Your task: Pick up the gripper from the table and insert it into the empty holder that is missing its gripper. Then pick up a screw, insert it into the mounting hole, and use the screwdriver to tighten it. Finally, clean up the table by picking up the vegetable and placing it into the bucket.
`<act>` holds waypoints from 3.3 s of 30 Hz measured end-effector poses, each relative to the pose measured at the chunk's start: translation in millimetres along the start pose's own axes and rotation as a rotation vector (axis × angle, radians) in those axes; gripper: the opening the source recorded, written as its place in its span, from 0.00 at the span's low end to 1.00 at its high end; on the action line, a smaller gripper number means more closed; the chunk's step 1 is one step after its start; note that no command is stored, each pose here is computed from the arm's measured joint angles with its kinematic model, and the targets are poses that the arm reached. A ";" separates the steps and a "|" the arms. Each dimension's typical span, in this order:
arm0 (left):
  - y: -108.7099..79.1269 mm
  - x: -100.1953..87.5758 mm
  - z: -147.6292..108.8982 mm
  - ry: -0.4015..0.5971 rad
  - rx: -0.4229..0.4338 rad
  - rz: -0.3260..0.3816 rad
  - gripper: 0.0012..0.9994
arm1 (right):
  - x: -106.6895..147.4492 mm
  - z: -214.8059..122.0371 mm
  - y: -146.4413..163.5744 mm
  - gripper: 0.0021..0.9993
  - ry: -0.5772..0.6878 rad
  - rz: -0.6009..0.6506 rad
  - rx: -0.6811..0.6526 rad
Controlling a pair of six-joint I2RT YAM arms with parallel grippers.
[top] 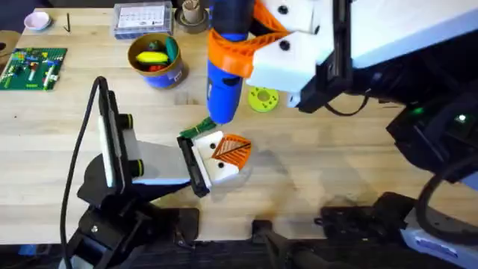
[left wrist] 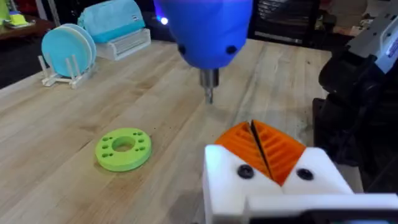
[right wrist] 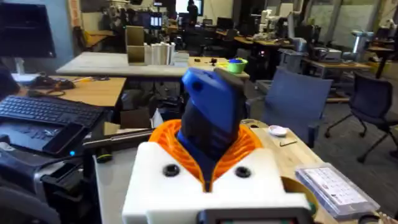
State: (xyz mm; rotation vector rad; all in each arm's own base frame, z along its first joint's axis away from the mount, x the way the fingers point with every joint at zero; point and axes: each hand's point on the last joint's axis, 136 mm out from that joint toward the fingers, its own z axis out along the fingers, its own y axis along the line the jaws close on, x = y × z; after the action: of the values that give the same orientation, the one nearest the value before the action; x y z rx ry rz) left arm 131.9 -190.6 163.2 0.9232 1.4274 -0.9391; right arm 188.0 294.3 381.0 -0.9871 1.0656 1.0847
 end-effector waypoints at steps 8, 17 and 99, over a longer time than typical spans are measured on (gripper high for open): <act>0.0 0.0 0.0 0.000 0.000 0.000 0.00 | -1.0 5.8 14.9 0.02 -0.007 0.015 -0.045; 0.0 0.0 0.0 0.000 0.000 0.000 0.00 | 4.9 11.4 20.8 0.02 0.003 0.037 -0.066; -0.1 0.1 0.0 0.000 0.000 0.000 0.00 | 19.1 22.4 22.7 0.02 0.019 0.039 -0.085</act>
State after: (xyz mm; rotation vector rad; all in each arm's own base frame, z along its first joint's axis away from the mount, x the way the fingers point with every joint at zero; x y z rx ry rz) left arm 131.8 -190.6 163.1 0.9235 1.4276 -0.9394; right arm 171.9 323.7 364.8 -1.0495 1.0657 1.1624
